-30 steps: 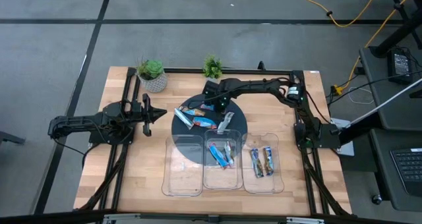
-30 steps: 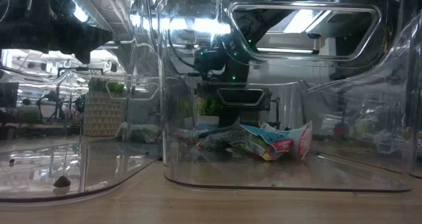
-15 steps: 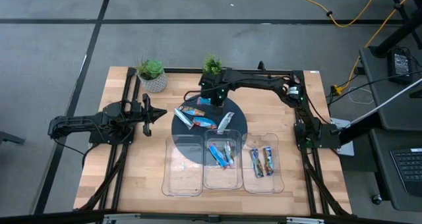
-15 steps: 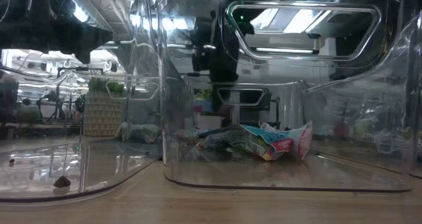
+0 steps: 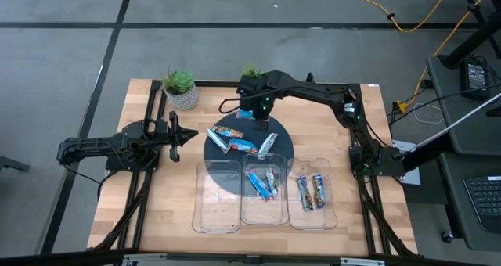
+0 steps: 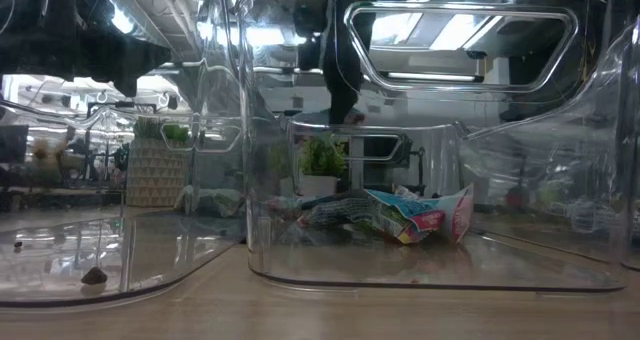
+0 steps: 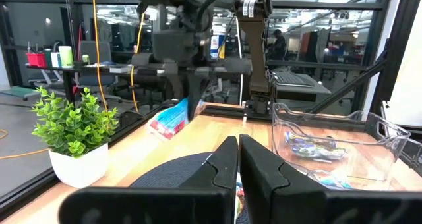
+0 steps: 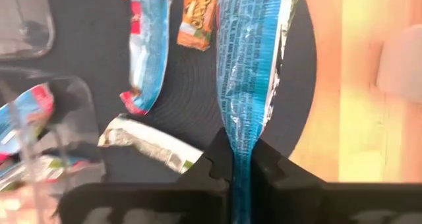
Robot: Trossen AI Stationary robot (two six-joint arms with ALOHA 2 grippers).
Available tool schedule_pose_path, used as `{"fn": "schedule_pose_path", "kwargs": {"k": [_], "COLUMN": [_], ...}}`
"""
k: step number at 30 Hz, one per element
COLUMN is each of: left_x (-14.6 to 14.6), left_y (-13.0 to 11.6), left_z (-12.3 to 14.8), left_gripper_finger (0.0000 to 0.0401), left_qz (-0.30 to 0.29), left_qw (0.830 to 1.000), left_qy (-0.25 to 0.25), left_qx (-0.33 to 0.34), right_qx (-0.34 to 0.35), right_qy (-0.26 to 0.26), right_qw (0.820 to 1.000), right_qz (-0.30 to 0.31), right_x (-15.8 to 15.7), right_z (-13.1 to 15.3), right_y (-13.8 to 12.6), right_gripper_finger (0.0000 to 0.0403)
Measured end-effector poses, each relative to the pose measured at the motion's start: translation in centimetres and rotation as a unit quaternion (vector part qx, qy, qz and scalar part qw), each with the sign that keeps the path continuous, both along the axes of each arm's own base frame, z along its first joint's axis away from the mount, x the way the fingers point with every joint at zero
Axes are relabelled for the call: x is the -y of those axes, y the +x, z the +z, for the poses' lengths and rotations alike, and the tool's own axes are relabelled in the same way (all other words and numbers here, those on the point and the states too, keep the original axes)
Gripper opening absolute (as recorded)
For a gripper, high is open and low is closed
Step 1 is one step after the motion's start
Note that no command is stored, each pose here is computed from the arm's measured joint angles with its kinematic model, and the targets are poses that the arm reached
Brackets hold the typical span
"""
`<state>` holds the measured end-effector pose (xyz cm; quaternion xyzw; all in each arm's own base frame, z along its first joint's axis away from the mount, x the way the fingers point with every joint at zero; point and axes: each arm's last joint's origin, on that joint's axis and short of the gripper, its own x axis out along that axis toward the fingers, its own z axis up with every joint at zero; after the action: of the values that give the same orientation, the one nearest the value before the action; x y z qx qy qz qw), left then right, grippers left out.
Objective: Pick and place Granola Bars by type
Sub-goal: Put the red granola bar into the middle transparent bin
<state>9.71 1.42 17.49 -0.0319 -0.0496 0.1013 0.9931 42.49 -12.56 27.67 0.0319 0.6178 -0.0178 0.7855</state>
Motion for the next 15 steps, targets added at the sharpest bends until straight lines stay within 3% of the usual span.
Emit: {"fn": "schedule_pose_path", "kwargs": {"k": [15], "left_x": [0.0], "left_y": [0.0], "left_z": [0.0], "left_gripper_finger": [0.0009], "left_qz": [0.0], "left_qw": [1.0], "left_qy": [0.0], "left_qx": [0.0], "right_qx": [-0.02], "right_qy": [-0.025], "right_qw": [0.999], "right_qz": [-0.018], "right_x": [-4.8], "right_z": [6.5], "right_y": [-2.6], "right_gripper_finger": [0.0019]}}
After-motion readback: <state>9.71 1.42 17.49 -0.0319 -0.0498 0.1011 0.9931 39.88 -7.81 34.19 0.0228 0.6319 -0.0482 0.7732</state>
